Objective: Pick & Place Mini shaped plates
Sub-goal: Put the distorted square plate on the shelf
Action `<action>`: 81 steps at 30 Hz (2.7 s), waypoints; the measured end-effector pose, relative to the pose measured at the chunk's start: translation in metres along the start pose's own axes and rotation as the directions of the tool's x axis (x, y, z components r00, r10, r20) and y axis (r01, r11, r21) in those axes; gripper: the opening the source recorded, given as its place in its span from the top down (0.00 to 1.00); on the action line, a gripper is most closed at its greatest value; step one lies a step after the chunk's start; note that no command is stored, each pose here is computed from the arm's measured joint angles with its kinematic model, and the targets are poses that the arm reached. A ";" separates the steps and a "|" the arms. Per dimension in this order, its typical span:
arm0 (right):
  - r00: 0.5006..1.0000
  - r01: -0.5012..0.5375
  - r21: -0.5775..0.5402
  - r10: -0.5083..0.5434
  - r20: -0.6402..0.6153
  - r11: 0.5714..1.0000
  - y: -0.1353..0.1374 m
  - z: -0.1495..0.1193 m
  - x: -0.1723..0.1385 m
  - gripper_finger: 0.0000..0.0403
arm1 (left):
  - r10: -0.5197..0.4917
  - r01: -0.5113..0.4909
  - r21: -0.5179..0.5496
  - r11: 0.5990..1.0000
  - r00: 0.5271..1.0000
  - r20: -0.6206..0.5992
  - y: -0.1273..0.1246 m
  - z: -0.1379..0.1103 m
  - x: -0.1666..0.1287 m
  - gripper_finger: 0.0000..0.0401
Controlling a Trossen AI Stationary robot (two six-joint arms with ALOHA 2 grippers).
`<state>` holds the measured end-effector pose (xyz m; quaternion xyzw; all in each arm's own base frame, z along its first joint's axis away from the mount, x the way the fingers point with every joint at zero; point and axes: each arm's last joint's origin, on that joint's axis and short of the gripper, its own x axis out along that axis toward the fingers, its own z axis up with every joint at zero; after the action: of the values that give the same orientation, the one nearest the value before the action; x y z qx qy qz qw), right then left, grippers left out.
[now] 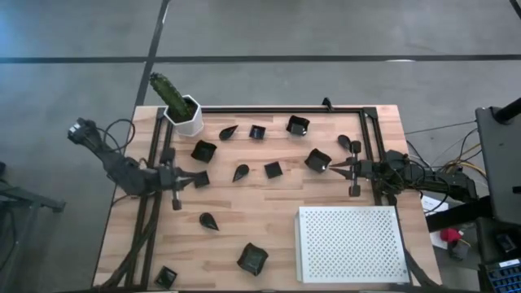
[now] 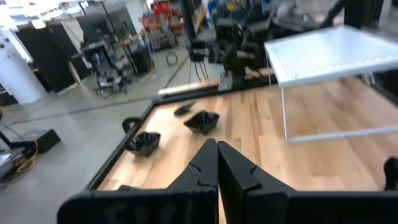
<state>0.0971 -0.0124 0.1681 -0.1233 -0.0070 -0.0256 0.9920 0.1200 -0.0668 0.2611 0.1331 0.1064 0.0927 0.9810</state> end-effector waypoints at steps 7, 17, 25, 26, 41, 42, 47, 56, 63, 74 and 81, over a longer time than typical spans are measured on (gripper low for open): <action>1.000 0.000 -0.001 0.000 0.000 1.000 0.000 0.000 0.000 0.93 | -0.083 0.076 -0.058 0.995 0.988 -0.127 -0.025 0.017 0.020 1.00; 1.000 0.000 0.005 0.000 0.000 1.000 0.000 0.000 0.000 0.93 | -0.150 0.124 -0.118 0.985 0.956 -0.251 -0.064 0.029 0.052 1.00; 1.000 -0.001 0.025 0.001 0.000 1.000 0.000 0.000 0.000 0.93 | -0.154 0.104 -0.176 0.979 0.942 -0.297 -0.089 0.035 0.073 0.97; 1.000 -0.001 0.027 0.001 0.000 1.000 0.000 0.000 0.000 0.93 | -0.153 0.102 -0.180 0.978 0.941 -0.302 -0.092 0.036 0.075 0.95; 1.000 -0.002 0.028 0.002 0.000 1.000 0.000 0.000 0.000 0.93 | 0.107 -0.330 -0.368 0.869 0.852 -0.512 -0.051 0.016 0.105 0.72; 1.000 -0.002 0.028 0.002 0.000 1.000 0.000 0.000 0.000 0.93 | 0.123 -0.372 -0.374 0.850 0.829 -0.546 -0.043 0.013 0.107 0.72; 1.000 -0.001 0.028 0.001 0.000 1.000 0.000 0.000 0.000 0.93 | 0.100 -0.547 -0.397 0.737 0.669 -0.737 -0.002 -0.008 0.120 0.72; 1.000 -0.001 0.027 0.001 0.000 1.000 0.000 0.000 0.000 0.93 | 0.122 -0.731 -0.323 0.602 0.483 -0.867 0.056 -0.039 0.128 0.72; 1.000 -0.001 0.024 0.001 0.001 1.000 0.000 0.000 0.000 0.93 | 0.147 -0.766 -0.284 0.576 0.439 -0.886 0.074 -0.048 0.133 0.72; 1.000 0.001 0.024 -0.001 0.000 1.000 0.000 0.000 0.000 0.93 | 0.149 -0.791 -0.159 0.591 0.301 -0.942 0.072 -0.079 0.154 0.72; 1.000 0.000 0.024 0.000 -0.001 1.000 0.000 0.000 0.000 0.93 | 0.164 -0.813 -0.083 0.576 0.214 -0.963 0.077 -0.098 0.163 0.72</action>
<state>0.0972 -0.0124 0.1680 -0.1114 -0.0070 -0.0257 0.9934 0.2413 0.0643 0.1603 -0.2202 0.5177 0.5043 0.6552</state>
